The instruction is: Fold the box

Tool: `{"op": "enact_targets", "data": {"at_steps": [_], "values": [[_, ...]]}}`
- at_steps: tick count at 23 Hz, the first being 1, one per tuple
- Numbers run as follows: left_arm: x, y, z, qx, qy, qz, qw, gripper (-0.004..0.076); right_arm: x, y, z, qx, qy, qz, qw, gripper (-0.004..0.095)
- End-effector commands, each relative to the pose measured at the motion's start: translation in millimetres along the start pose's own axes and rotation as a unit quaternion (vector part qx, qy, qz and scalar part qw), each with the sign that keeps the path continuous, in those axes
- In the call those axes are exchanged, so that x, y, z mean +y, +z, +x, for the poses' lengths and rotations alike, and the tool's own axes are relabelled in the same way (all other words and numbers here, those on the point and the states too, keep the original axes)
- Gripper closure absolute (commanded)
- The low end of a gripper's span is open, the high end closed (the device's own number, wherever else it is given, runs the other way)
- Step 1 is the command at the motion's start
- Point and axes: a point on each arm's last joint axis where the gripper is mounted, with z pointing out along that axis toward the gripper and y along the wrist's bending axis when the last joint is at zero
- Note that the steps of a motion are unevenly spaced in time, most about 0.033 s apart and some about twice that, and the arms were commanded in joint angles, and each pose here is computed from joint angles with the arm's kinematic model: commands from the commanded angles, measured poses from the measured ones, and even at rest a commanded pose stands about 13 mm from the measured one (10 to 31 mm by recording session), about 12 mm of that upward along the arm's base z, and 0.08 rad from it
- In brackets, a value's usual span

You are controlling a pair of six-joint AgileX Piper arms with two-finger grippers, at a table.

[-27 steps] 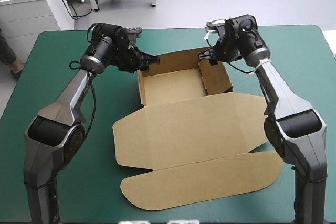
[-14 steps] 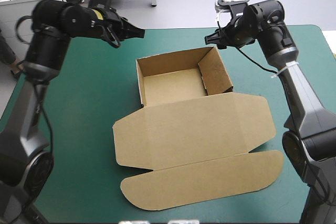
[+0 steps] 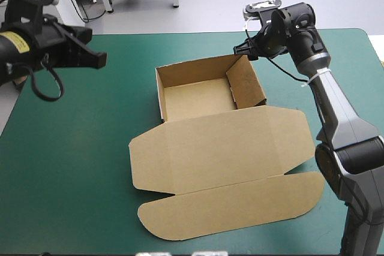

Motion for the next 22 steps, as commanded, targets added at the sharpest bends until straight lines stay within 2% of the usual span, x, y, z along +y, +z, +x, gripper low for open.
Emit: {"op": "enact_targets", "data": {"at_steps": [1, 4, 8, 10, 12, 16, 19, 22], "values": [[-5, -22, 42, 0.024, 0.01, 0.003, 1.0, 0.0732, -1, 3, -2, -0.002, -0.001, 0.0, 1.0, 0.0368], [-11, -29, 86, -0.002, 0.004, 0.004, 1.0, 0.0732, 2, 35, 2, 0.03, 0.0, -0.001, 1.0, 0.0368], [-21, -48, 170, -0.048, -0.029, 0.001, 0.998, 0.0732, 7, 71, 9, 0.067, 0.006, -0.014, 0.998, 0.0383], [-27, -56, 221, -0.065, -0.07, 0.002, 0.995, 0.0732, 9, 82, 12, 0.079, 0.023, -0.017, 0.996, 0.0507], [-31, -55, 263, -0.06, -0.088, 0.003, 0.994, 0.0732, 9, 87, 13, 0.084, 0.023, -0.016, 0.996, 0.0673], [-36, -59, 301, -0.082, -0.099, 0.003, 0.992, 0.0732, 9, 89, 14, 0.086, 0.012, -0.017, 0.996, 0.0931], [-38, -59, 320, -0.096, -0.112, 0.005, 0.989, 0.0732, 8, 89, 14, 0.085, 0.01, -0.012, 0.996, 0.0927], [-39, -64, 324, -0.125, -0.114, 0.005, 0.986, 0.0732, -5, 90, 13, 0.083, 0.002, 0.025, 0.996, 0.0927]]}}
